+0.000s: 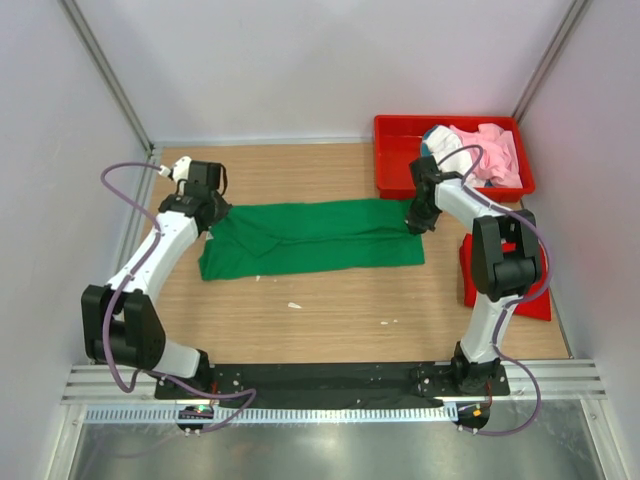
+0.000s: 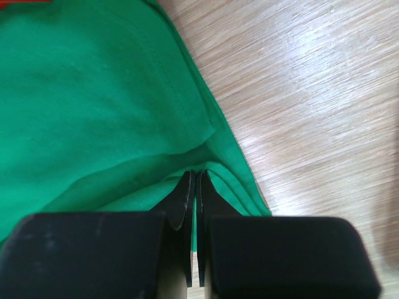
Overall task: Fold and stack the t-shirts
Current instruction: Fold the tshirt
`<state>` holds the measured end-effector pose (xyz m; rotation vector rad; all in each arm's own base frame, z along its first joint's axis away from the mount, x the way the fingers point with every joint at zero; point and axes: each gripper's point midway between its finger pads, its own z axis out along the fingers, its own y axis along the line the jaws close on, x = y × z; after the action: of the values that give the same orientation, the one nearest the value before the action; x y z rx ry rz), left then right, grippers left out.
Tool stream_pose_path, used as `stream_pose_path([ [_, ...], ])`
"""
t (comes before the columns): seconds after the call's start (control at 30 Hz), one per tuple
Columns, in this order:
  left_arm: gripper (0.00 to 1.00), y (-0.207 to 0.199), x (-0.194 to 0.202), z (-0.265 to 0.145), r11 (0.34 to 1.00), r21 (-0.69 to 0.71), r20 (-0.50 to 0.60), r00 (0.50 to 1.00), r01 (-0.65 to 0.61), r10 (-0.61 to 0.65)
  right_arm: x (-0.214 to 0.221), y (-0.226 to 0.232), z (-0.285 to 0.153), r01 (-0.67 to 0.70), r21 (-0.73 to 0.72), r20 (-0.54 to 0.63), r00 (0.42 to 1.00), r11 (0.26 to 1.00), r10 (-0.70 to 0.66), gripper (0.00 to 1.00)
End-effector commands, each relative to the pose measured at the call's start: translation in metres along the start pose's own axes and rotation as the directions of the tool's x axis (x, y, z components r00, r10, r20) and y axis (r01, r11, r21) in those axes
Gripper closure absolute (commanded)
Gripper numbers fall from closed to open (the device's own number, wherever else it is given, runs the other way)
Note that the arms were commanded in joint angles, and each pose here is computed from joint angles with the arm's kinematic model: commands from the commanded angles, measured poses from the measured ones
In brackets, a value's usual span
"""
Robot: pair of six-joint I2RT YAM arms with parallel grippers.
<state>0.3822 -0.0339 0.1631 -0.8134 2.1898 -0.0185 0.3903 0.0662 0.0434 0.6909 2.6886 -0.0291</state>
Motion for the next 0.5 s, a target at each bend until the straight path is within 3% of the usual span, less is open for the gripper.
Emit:
stream_pose_path([
  [0.0,1.0,-0.016,-0.035,-0.009,0.999,0.048,0.097,0.995,0.027,-0.031,-0.017,0.007,-0.008,-0.003,-0.027,0.043,0.999,1.0,0.004,0.99],
  [0.47,1.0,-0.028,-0.03,0.008,0.998,0.065,0.074,0.997,-0.01,0.005,-0.016,0.005,0.003,0.002,-0.008,0.032,0.999,1.0,-0.001,0.99],
])
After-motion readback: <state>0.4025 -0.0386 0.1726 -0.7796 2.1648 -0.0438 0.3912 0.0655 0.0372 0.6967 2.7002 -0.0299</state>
